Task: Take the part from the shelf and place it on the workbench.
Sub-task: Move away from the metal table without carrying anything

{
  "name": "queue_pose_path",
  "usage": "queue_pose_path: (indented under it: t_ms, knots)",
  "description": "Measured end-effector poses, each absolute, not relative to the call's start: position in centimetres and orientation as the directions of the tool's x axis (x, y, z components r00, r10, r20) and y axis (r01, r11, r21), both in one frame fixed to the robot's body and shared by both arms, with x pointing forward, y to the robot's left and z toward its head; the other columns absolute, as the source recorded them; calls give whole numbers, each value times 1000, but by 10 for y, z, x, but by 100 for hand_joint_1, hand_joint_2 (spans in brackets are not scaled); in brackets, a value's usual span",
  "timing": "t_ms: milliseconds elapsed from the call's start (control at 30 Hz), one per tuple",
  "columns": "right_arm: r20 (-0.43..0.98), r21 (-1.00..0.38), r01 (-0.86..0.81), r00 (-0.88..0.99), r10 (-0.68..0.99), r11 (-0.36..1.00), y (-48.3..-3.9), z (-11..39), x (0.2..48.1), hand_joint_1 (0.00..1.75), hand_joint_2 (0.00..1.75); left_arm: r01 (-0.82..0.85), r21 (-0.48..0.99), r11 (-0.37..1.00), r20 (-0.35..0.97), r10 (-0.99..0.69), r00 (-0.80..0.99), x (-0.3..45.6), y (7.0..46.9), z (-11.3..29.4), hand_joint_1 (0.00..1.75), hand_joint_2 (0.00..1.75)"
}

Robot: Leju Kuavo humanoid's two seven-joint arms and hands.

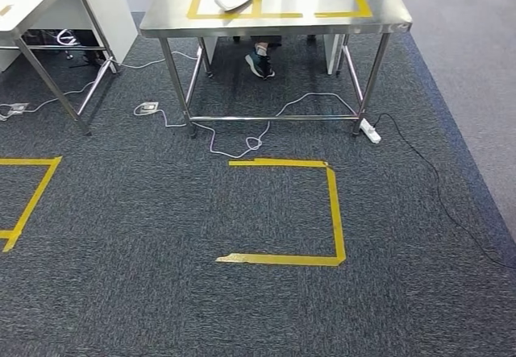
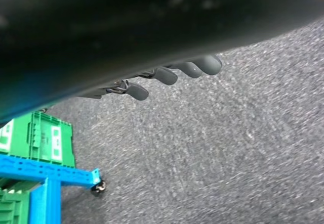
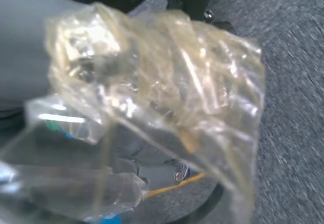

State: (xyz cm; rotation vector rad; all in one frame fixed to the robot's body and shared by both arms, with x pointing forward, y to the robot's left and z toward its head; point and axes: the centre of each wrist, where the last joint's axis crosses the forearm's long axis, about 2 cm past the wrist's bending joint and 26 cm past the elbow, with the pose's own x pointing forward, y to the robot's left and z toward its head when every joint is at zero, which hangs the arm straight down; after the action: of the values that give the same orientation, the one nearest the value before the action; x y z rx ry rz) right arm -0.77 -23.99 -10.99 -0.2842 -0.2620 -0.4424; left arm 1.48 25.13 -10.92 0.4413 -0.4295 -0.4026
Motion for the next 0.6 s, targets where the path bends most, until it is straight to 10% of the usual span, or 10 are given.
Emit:
queue_pose_path:
  t_ms: [600]
  knots:
    - [305,-211,453,872,-382,866,-240,-110,-9,0,0,282,483,829,297,-458,838,13,251,-109,0,0]
